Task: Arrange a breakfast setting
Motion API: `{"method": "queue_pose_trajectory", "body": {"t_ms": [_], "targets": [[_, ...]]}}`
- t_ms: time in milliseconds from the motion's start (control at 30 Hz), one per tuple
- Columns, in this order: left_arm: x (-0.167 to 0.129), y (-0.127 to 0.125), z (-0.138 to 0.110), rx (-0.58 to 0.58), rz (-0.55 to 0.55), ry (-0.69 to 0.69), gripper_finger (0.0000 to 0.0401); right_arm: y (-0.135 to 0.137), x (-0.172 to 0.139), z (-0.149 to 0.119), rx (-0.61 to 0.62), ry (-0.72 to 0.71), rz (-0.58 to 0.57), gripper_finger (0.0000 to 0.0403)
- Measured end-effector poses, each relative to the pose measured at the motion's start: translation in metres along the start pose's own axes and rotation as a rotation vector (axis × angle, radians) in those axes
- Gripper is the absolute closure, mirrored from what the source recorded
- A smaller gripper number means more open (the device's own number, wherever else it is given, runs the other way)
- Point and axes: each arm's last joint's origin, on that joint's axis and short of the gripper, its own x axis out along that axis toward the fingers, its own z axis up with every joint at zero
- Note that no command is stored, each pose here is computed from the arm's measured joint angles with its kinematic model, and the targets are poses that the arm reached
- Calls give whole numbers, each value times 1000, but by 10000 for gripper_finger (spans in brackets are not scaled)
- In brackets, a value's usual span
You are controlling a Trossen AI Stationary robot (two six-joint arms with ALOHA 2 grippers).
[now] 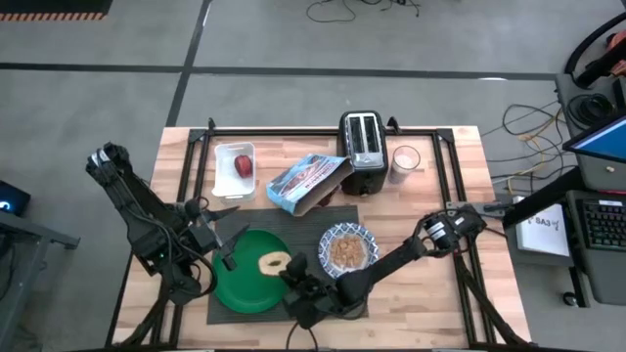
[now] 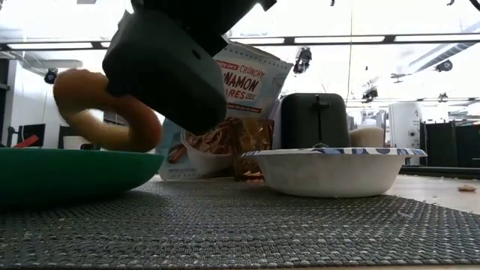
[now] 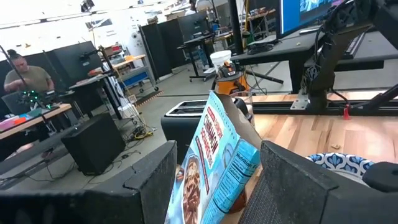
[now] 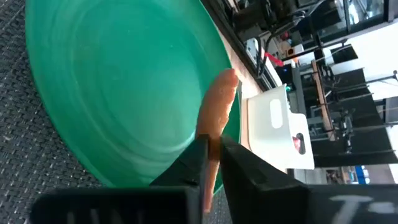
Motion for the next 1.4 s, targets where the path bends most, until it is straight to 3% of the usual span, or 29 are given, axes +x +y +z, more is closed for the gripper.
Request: {"method": "queue_pose_trajectory", "body": {"t_ms": [267, 400, 500, 667, 767, 900, 1067, 1200, 1400], "targets": [[0, 0, 0, 0, 3, -3, 186, -2, 1, -1, 44, 17, -25, 307], [0, 0, 1, -8, 3, -4, 186, -9, -9, -2, 9, 62, -41, 301], [0, -1, 1, -27, 1, -4, 186, -26, -29, -9, 55, 145, -9, 301], [0, -3, 4, -83, -4, -4, 186, -59, -71, -39, 153, 276, -20, 301], [0, -6, 6, -142, -5, -7, 186, -74, -103, -59, 188, 257, -87, 301], [5, -9, 7, -226, 22, -9, 186, -91, -147, -91, 325, 199, -123, 301], [26, -3, 7, -386, 109, 0, 192, -113, -181, -129, 451, 146, -149, 301], [58, 16, 14, -445, 181, 93, 203, -128, -199, -153, 471, 79, -171, 301], [115, 66, -2, -409, 334, 426, 239, -141, -216, -182, 545, -95, -183, 301]]}}
